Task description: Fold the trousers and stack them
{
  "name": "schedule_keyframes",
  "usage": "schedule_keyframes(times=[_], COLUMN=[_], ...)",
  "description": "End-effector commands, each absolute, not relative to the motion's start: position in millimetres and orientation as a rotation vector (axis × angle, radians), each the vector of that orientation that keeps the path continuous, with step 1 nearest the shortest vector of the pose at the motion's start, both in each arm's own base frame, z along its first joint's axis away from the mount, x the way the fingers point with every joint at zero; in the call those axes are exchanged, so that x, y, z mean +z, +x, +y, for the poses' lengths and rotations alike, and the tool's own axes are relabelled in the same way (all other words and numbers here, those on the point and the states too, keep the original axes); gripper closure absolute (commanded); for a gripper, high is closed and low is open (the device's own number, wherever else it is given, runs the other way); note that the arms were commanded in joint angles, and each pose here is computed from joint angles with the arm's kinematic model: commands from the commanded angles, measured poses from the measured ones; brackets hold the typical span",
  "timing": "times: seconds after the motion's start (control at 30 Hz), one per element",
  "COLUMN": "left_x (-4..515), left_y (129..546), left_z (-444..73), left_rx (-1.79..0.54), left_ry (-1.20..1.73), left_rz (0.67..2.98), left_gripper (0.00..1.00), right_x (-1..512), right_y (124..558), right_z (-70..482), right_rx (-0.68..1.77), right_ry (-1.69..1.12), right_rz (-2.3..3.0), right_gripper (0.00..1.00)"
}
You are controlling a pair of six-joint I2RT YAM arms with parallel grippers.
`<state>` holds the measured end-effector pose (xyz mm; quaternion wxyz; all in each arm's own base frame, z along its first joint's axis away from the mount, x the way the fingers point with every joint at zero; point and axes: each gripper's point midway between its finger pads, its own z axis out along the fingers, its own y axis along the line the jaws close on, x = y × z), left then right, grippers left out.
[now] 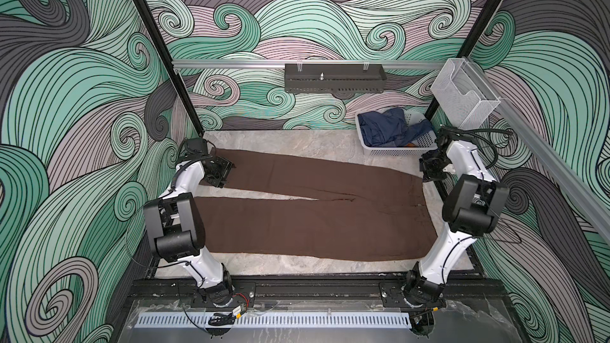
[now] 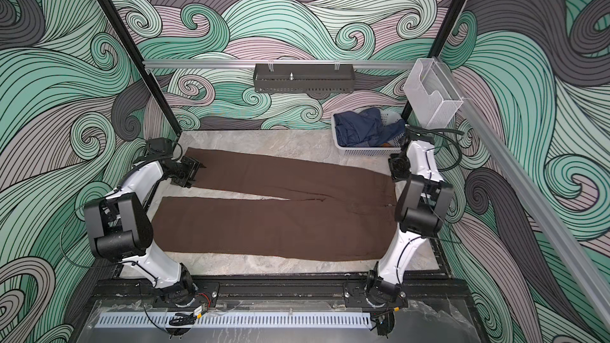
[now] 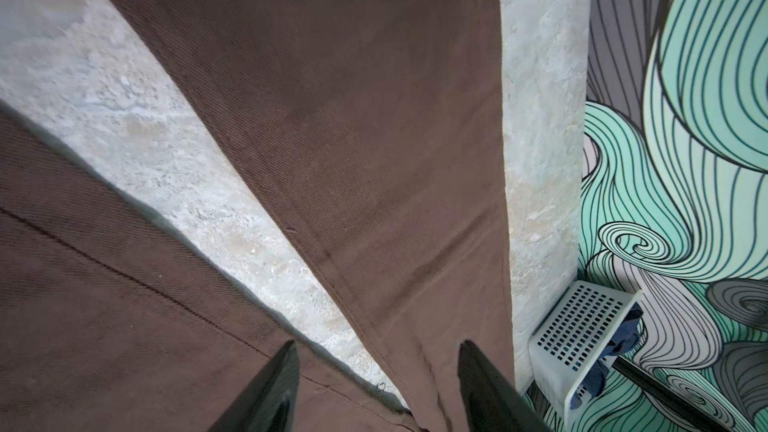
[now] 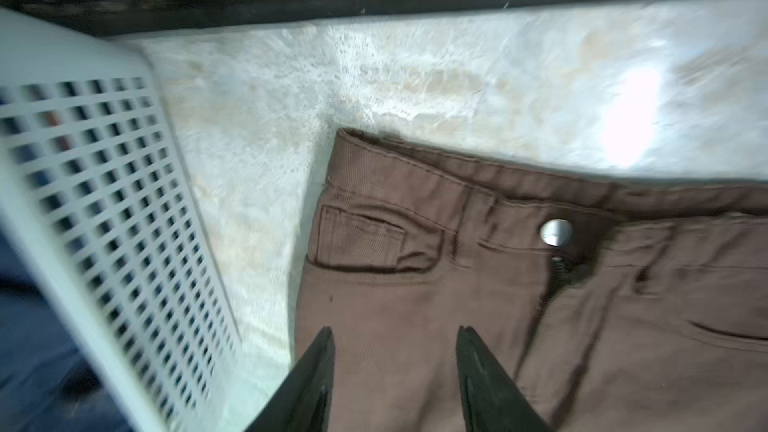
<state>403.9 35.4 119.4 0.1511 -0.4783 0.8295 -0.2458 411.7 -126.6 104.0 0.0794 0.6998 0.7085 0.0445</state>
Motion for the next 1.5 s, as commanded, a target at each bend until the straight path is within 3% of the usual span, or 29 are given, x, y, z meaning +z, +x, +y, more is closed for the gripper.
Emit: schedule_keyframes(times=[0.0,0.4,0.93,1.07,1.3,1.47], left_x=[124.3,132.0,128.9,131.8,146.7,161.2], left_y=[415.7,411.0,409.9,409.1,412.8,427.8], left_z=[40.8,50.9,55.1,58.9,72.4,79.1], left_rx=[-0.676,-0.593,-0.558,-0.537,-0.503,-0.498], left_ry=[-1.391,-1.385,-1.394,-1.392,-1.382,-1.356], left_rz=[2.351,2.326,2.329,2.328,2.318,2.31], left_gripper=[0.36,0.36,0.36,0.36,0.36,0.35], right_x=[97.5,48.2,14.1,6.2,16.4,63.1], right_y=[417.4,446.8,443.0,434.9,447.2,451.7], right_z=[-127.2,-140.5,-152.2,-148.1,-135.1,-128.7], right_rx=[0.05,-0.065,-0.152,-0.16,-0.011,0.128], right_ry=[2.196,2.342,2.481,2.509,2.483,2.363], right_rz=[2.052,1.934,1.898,1.924,1.997,1.99], right_gripper=[0.49,0.42,0.45,0.56,0.98,1.0])
